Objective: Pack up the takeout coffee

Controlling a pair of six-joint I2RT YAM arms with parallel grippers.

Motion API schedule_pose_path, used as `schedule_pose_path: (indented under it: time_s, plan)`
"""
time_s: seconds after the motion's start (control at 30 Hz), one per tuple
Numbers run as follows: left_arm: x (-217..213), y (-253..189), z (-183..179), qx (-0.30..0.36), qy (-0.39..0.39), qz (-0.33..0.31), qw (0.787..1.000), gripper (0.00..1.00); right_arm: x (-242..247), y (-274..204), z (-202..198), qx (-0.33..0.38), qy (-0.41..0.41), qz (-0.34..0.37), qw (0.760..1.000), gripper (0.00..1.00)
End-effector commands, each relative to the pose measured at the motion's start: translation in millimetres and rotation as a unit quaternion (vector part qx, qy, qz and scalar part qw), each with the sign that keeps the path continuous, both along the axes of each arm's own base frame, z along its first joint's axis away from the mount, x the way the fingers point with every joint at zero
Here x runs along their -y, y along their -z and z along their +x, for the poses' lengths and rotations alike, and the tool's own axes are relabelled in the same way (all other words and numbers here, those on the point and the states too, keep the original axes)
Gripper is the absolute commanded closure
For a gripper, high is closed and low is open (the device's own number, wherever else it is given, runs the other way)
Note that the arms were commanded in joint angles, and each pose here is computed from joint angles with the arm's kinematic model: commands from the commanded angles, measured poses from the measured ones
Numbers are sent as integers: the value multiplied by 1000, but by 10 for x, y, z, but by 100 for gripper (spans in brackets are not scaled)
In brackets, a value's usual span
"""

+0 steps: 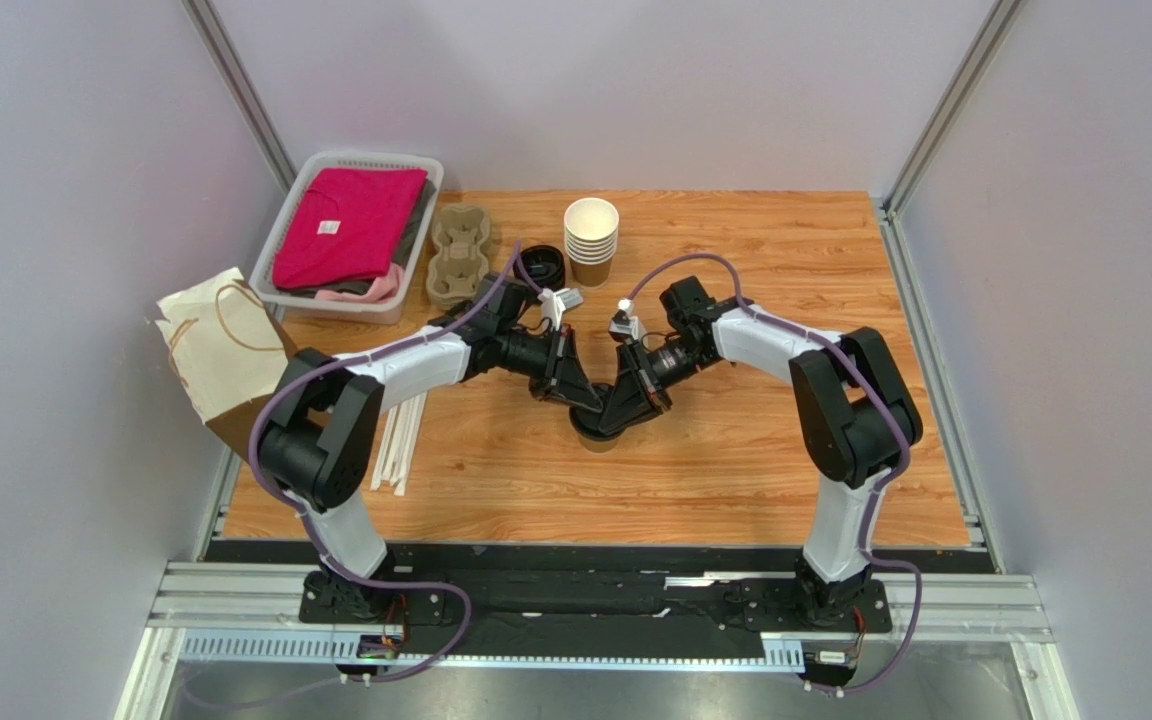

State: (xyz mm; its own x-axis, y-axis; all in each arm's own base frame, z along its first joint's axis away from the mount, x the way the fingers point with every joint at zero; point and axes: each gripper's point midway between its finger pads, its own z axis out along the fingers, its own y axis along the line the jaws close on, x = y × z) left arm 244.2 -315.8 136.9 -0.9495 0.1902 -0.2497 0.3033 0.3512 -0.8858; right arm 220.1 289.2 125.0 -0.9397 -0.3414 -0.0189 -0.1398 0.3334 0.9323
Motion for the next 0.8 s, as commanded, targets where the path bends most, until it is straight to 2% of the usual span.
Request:
schedule_pose_path:
  time_s: [0.0, 0.23, 0.77]
  plan:
    - [-108, 204, 16, -15, -14, 27, 999, 100, 33, 178, 79, -4, 13, -19, 1000, 81]
    - [-237, 538, -2, -42, -26, 63, 997, 100, 105, 334, 156, -22, 32, -39, 998, 81]
    - [-298, 965, 4, -110, -34, 87, 990, 100, 145, 514, 233, -40, 45, -61, 996, 81]
